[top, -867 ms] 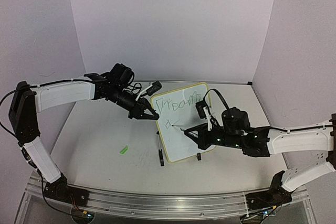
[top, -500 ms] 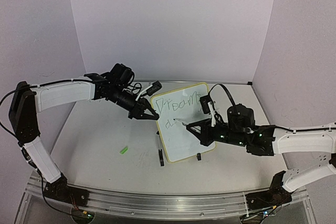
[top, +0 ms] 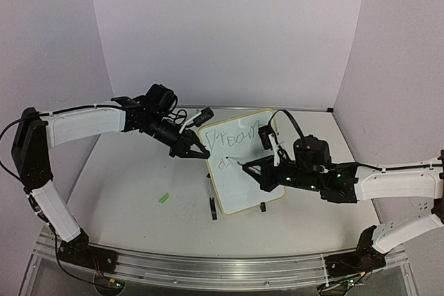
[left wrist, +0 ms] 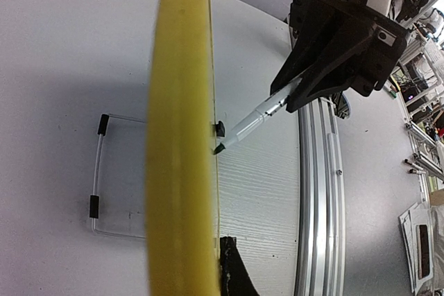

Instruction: Write a sentence on the whiteboard

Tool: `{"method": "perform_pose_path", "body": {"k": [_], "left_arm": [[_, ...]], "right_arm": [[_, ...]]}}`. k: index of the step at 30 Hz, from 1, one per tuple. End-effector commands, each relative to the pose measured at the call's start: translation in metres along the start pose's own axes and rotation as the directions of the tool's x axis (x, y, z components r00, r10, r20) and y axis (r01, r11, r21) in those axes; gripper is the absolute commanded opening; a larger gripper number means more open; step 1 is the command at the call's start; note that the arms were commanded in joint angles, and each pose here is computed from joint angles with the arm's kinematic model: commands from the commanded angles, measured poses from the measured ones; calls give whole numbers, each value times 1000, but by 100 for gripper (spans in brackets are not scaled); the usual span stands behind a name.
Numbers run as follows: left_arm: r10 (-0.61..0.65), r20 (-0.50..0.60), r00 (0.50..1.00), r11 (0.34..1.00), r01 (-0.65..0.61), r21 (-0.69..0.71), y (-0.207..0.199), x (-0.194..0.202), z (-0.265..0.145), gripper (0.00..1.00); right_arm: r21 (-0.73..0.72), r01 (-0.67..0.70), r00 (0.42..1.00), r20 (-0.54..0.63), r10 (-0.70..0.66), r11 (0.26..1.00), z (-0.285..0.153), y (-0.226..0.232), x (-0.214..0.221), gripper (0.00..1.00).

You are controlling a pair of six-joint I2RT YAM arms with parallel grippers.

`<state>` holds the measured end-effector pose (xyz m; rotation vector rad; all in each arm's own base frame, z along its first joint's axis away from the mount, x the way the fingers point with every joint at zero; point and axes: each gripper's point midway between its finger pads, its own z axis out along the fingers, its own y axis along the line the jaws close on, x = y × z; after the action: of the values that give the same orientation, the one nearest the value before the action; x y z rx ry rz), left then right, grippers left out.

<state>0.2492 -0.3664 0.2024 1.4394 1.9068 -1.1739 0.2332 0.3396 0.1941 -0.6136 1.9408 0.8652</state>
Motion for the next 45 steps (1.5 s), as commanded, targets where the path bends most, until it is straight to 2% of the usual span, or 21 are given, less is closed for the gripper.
{"method": "perform_pose_path", "body": {"k": [1, 21, 35, 45], "left_arm": [[-40, -107, 993, 999, 37, -29, 3, 31, 9, 0], [-44, -110, 993, 999, 41, -25, 4, 32, 10, 0], [-44, -111, 993, 999, 42, -24, 4, 33, 11, 0], [-44, -111, 993, 999, 42, -24, 4, 33, 10, 0]], "right_arm": [[59, -9, 999, 52, 6, 998, -2, -9, -16, 0], [95, -63, 997, -28, 66, 993, -8, -25, 26, 0], [69, -16, 996, 86, 10, 997, -5, -12, -17, 0], [60, 1, 993, 119, -8, 998, -5, -8, -30, 0]]}}
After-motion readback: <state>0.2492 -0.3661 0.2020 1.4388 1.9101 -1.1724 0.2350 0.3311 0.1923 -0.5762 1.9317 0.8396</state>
